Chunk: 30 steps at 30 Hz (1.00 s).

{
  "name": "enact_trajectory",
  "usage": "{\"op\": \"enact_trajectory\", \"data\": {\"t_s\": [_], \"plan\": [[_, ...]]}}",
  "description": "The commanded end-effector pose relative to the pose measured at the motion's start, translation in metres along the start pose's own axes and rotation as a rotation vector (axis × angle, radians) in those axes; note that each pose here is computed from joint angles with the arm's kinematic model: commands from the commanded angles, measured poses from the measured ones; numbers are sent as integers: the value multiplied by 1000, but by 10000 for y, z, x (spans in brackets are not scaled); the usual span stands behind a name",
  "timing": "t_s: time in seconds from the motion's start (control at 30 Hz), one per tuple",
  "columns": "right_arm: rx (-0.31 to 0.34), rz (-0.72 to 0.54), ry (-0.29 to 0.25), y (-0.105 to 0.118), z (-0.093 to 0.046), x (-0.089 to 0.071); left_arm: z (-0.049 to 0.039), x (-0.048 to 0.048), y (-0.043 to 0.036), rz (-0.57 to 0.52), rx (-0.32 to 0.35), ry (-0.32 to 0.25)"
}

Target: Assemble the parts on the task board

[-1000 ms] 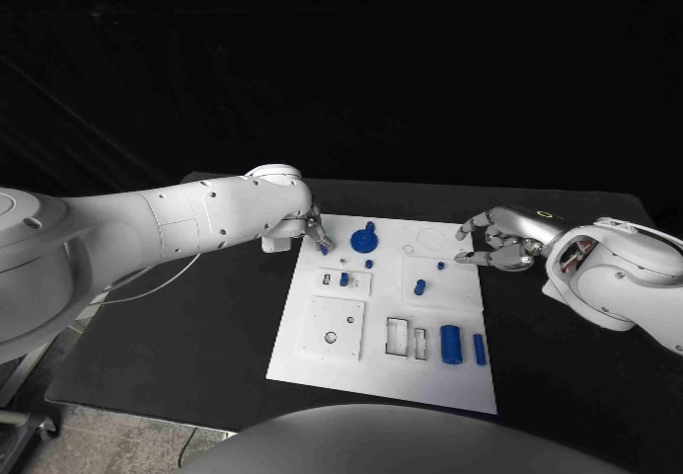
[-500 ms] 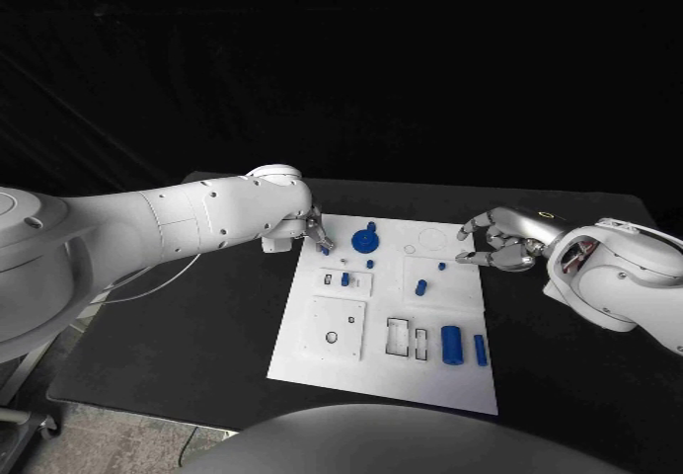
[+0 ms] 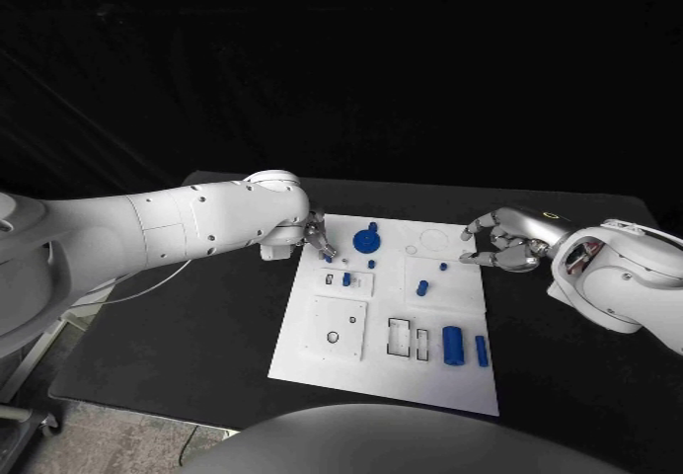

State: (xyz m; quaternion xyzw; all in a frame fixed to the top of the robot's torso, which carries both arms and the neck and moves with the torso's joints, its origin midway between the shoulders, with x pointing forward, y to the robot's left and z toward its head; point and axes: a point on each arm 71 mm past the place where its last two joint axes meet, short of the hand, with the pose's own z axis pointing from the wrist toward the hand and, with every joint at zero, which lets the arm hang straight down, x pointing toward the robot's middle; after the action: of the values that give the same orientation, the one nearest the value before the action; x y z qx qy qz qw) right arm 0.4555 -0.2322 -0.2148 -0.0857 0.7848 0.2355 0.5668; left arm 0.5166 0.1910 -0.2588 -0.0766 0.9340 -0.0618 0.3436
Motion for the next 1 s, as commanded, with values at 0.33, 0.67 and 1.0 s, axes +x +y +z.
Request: {"op": "enact_trajectory", "data": {"t_s": [0.33,0.67,1.0], "plan": [[9,0,4,-23,-7,7,-194,77,48,-17,34,-45],[14,3,5,-40,-19,19,-270,201,47,14,47,-15],[13,4,5,-41,-25,27,-266,262,48,36,49,-22]]}}
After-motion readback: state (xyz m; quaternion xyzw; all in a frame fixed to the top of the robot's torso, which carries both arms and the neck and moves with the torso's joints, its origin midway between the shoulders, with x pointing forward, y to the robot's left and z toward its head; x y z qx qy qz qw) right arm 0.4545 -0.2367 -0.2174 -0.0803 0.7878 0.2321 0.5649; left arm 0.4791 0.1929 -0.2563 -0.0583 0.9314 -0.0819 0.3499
